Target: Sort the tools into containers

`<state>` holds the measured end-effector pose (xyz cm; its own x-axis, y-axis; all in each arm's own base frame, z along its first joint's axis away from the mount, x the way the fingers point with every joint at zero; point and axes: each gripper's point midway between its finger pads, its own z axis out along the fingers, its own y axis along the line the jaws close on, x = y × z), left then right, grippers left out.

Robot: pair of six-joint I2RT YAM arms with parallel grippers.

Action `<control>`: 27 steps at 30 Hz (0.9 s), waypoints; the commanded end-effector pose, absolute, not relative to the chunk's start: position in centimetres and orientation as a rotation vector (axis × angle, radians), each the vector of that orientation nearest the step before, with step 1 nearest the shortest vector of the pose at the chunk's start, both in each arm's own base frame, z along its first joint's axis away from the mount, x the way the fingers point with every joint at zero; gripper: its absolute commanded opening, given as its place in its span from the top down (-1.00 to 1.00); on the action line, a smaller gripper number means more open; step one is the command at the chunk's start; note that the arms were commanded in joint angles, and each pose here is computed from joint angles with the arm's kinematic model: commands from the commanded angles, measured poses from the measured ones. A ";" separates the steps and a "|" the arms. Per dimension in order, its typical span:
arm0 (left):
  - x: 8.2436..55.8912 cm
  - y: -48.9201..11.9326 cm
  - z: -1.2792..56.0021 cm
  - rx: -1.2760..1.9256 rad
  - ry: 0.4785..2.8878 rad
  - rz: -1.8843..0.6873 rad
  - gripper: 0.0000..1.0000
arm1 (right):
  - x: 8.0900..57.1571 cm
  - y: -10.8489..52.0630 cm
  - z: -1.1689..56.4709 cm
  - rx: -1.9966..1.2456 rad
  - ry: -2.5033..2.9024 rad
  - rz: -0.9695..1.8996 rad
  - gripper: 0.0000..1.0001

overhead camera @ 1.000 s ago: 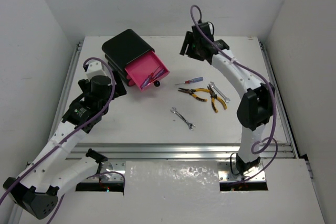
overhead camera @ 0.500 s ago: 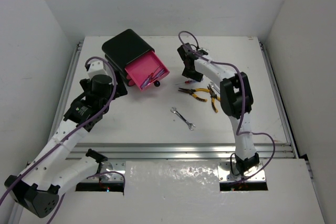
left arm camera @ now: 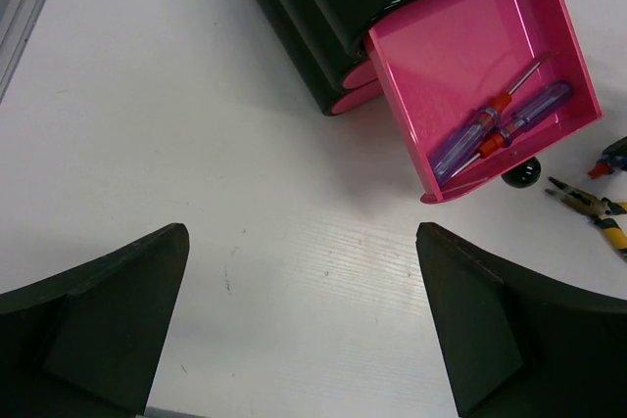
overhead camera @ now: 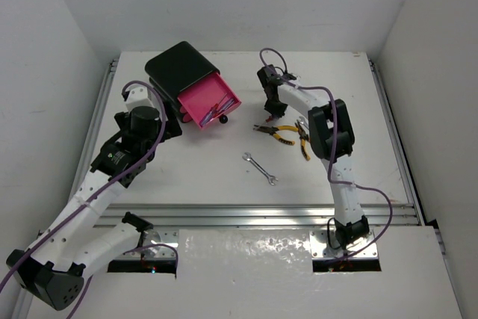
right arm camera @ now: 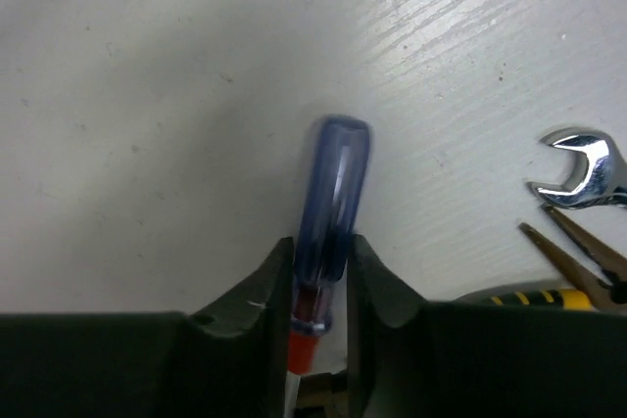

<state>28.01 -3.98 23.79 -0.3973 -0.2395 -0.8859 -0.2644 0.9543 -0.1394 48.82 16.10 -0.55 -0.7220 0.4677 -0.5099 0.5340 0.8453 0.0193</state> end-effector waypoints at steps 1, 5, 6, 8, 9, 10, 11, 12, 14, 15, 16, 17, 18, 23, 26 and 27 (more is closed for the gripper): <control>28.5 -4.0 25.0 -0.366 1.943 0.000 -1.00 | 49.8 16.9 0.3 0.754 2.488 -0.111 0.60; 28.5 -4.0 24.9 -0.362 1.947 0.000 -0.99 | 49.3 17.1 1.2 0.777 2.467 -0.060 0.95; 28.5 -4.0 24.9 -0.362 1.947 0.000 -0.99 | 49.5 17.3 1.7 0.779 2.455 -0.041 0.99; 28.6 -4.0 24.8 -0.361 1.952 0.003 -1.00 | 49.7 17.7 3.6 0.778 2.434 0.009 1.00; 28.6 -4.0 24.8 -0.361 1.951 0.002 -0.99 | 50.0 17.9 4.6 0.778 2.415 0.042 1.00; 28.6 -4.0 24.8 -0.361 1.952 0.003 -0.99 | 49.9 18.2 6.3 0.774 2.395 0.087 1.00; 28.6 -4.0 24.7 -0.361 1.954 0.004 -0.99 | 50.2 19.2 7.5 0.758 2.383 0.172 1.00; 28.6 -4.0 24.8 -0.361 1.952 0.003 -0.99 | 50.0 19.7 8.5 0.741 2.373 0.221 1.00; 28.6 -4.0 24.8 -0.363 1.953 0.007 -1.00 | 48.9 21.3 11.9 0.678 2.330 0.358 1.00; 28.5 -4.0 24.8 -0.363 1.951 0.006 -0.99 | 48.4 21.5 13.0 0.660 2.307 0.384 1.00; 28.5 -3.9 24.8 -0.364 1.949 0.006 -1.00 | 46.7 21.8 14.6 0.613 2.282 0.408 1.00; 28.5 -3.9 24.9 -0.366 1.948 0.005 -1.00 | 46.8 22.5 16.3 0.566 2.224 0.465 1.00; 28.5 -3.9 25.0 -0.365 1.946 0.006 -1.00 | 45.8 22.7 16.0 0.517 2.232 0.478 1.00; 28.5 -3.8 24.9 -0.371 1.946 0.009 -1.00 | 44.5 28.3 20.7 0.209 2.200 0.737 1.00; 28.5 -3.7 24.9 -0.379 1.944 0.015 -1.00 | 45.1 31.6 22.5 0.129 2.237 0.812 1.00; 28.4 -3.6 25.0 -0.381 1.941 0.017 -0.99 | 45.8 33.1 22.5 0.134 2.236 0.816 1.00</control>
